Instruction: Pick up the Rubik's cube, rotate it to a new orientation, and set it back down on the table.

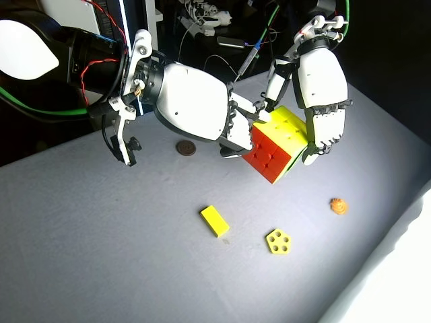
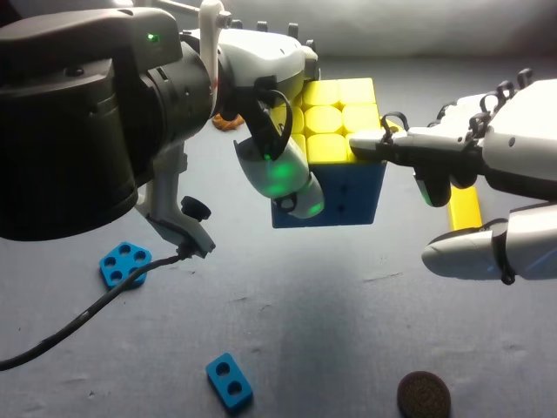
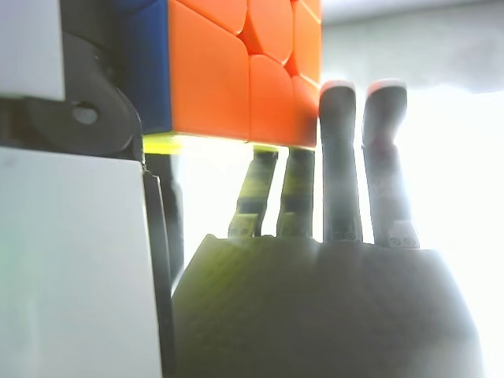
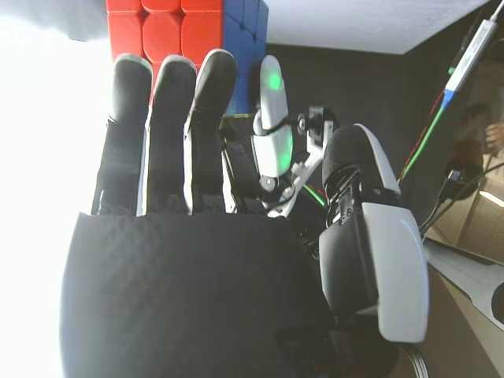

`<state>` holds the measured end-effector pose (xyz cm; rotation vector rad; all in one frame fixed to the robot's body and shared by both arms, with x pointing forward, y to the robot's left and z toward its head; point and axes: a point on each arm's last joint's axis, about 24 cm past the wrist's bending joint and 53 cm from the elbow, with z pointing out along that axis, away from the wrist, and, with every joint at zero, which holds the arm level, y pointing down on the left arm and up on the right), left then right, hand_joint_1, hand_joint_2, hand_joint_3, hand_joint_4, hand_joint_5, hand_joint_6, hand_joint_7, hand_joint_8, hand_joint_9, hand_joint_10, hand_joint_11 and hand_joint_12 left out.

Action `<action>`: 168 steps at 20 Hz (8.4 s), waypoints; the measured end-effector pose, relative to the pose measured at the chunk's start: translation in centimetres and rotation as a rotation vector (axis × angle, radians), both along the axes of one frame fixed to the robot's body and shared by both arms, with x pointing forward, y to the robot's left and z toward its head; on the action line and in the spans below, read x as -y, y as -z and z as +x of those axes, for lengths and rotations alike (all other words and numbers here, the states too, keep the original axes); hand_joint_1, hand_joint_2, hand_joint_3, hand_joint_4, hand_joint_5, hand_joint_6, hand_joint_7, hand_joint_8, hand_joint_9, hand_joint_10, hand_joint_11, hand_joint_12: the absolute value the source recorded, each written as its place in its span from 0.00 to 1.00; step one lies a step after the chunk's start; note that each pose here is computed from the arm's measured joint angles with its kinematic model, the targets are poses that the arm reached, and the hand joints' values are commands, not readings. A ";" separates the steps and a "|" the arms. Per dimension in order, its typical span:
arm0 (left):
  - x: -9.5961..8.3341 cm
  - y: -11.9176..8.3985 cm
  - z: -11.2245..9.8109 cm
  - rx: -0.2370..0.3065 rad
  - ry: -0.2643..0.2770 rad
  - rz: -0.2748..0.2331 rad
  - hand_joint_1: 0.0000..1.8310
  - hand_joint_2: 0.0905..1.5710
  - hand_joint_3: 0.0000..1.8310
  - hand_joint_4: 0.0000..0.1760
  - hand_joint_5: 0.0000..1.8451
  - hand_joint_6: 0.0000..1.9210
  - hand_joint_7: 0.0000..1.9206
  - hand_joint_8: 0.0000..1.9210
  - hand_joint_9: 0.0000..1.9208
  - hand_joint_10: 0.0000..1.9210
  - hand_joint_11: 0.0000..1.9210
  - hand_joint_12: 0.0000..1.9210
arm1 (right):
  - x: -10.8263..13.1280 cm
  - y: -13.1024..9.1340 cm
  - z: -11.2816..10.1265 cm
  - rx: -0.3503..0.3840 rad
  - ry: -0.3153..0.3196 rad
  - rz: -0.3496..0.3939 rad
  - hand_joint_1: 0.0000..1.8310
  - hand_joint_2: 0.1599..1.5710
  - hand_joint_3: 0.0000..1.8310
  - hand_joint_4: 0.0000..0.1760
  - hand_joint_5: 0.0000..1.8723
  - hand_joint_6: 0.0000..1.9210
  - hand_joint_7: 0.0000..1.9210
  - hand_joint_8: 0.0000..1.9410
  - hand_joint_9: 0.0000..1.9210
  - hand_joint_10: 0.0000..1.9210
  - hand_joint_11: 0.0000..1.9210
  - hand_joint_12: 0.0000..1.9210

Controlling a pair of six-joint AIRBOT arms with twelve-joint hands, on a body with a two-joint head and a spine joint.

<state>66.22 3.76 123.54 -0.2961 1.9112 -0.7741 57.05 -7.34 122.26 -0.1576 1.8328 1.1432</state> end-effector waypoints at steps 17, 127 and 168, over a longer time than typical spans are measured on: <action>-0.1 0.1 0.2 -0.003 -0.004 -0.002 0.52 0.93 0.00 0.17 0.22 0.95 0.22 0.99 0.15 0.99 0.16 1.00 | -0.5 1.4 -0.8 -0.025 -0.011 -0.039 0.12 0.78 0.00 0.00 0.04 0.01 0.18 0.72 0.15 0.94 0.11 1.00; -2.6 2.6 1.2 -0.011 -0.107 -0.228 0.52 0.93 0.00 0.16 0.22 0.95 0.22 0.99 0.14 0.98 0.15 1.00 | 12.0 -1.6 6.0 -0.186 0.388 0.033 0.02 0.78 0.00 0.00 0.06 0.00 0.08 0.00 0.04 0.13 0.00 0.42; -1.9 10.0 1.2 -0.021 -0.042 -0.371 0.54 0.91 0.00 0.01 0.26 0.89 0.22 1.00 0.15 1.00 0.18 1.00 | 12.2 -2.3 6.4 -0.037 0.359 -0.086 0.00 0.78 0.00 0.00 0.00 0.00 0.01 0.00 0.02 0.01 0.00 0.06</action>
